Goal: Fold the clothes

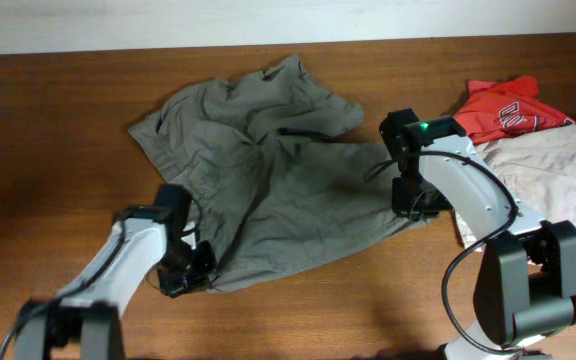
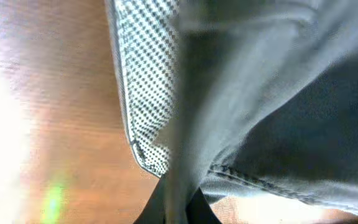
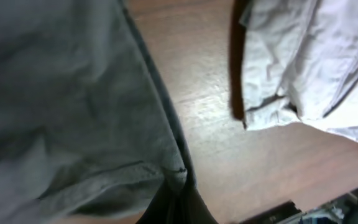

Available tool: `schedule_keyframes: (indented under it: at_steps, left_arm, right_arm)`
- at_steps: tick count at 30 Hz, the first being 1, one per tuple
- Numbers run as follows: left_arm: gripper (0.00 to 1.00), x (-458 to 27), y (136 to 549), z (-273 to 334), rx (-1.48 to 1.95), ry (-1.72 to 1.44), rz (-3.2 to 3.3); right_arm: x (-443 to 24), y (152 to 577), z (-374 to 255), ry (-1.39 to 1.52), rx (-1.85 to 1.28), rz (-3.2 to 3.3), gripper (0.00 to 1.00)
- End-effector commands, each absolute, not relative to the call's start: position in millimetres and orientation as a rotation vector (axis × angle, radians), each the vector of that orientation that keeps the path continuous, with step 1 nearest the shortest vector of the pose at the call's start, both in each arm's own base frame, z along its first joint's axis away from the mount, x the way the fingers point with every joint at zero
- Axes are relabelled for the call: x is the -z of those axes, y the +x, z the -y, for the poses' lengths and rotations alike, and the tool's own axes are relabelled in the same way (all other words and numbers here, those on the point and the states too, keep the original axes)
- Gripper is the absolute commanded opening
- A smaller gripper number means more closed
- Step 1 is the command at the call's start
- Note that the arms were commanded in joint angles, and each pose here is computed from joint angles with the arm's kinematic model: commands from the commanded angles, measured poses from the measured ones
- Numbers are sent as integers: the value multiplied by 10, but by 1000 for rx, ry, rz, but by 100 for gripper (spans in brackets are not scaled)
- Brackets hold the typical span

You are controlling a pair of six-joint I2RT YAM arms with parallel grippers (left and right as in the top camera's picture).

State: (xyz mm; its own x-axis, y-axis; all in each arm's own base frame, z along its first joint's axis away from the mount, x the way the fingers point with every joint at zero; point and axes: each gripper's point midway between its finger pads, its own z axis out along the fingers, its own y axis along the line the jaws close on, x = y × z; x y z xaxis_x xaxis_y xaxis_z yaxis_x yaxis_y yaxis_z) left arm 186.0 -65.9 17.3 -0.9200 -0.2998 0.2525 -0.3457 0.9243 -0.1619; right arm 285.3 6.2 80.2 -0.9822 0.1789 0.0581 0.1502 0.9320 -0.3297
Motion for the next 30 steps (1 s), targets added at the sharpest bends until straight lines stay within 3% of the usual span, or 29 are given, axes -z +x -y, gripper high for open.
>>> schedule_keyframes:
  at_steps: [1,15,22,30]
  left_arm:
    - [1,-481,1909,447,-293,600,2942]
    - [1,-1656,2001,19,-253,688,3368]
    - [1,-2437,2270,-150,-101,512,3647]
    - [1,-2903,2304,-131,-108,418,3773]
  right_arm:
    - [-903,2783,146,-402,-548,2961,4]
    - [-1069,2508,-162,-362,-363,2928,4]
    - [-2004,2516,-171,-445,-203,3312,4]
    - [-2867,2245,-92,-553,-41,3649,4]
